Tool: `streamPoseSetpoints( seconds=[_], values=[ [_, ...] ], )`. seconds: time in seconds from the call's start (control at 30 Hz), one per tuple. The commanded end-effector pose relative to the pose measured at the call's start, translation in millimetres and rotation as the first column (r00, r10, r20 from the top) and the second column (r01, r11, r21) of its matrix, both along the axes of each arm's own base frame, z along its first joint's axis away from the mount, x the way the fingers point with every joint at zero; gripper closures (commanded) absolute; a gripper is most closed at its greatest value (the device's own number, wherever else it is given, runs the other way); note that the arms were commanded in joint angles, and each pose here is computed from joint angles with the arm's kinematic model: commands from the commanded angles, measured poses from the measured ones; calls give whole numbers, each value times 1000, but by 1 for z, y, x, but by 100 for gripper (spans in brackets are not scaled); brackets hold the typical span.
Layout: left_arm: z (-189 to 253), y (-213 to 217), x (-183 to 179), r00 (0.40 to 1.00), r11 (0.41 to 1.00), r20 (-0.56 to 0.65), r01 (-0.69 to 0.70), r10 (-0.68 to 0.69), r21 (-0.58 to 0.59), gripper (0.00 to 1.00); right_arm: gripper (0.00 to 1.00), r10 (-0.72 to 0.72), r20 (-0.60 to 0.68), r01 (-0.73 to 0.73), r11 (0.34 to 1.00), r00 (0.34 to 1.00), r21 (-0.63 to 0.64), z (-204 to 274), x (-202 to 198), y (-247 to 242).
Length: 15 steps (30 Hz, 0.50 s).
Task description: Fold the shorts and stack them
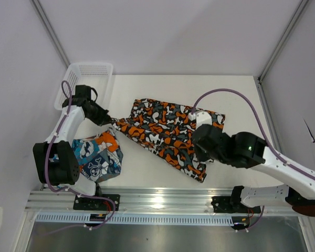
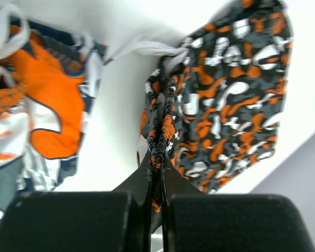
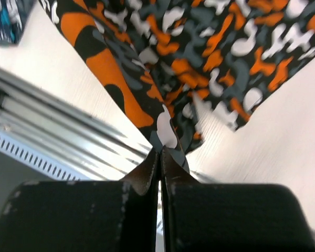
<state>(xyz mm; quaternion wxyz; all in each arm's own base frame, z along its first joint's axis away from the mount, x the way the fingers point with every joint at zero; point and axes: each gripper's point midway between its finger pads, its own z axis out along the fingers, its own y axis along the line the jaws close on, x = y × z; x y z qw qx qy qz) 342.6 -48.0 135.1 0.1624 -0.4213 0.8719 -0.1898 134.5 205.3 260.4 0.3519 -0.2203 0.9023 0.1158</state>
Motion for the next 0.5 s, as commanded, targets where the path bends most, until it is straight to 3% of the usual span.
streamPoseSetpoints(
  seconds=[0.0, 0.17, 0.33, 0.47],
  values=[
    [35, -8, 14, 999, 995, 33, -40, 43, -93, 100, 100, 80, 66, -82, 996, 995, 27, 34, 21, -5],
    [56, -14, 21, 990, 976, 33, -128, 136, -177, 100, 100, 37, 60, -41, 997, 998, 66, 46, 56, -19],
    [69, -6, 28, 967, 952, 27, -245, 254, -183, 100, 100, -14, 64, 7, 994, 998, 111, 57, 89, -41],
    [69, -11, 34, 962, 937, -12, -269, 273, -225, 100, 100, -6, 40, -1, 985, 999, 173, 59, 110, -43]
  ],
)
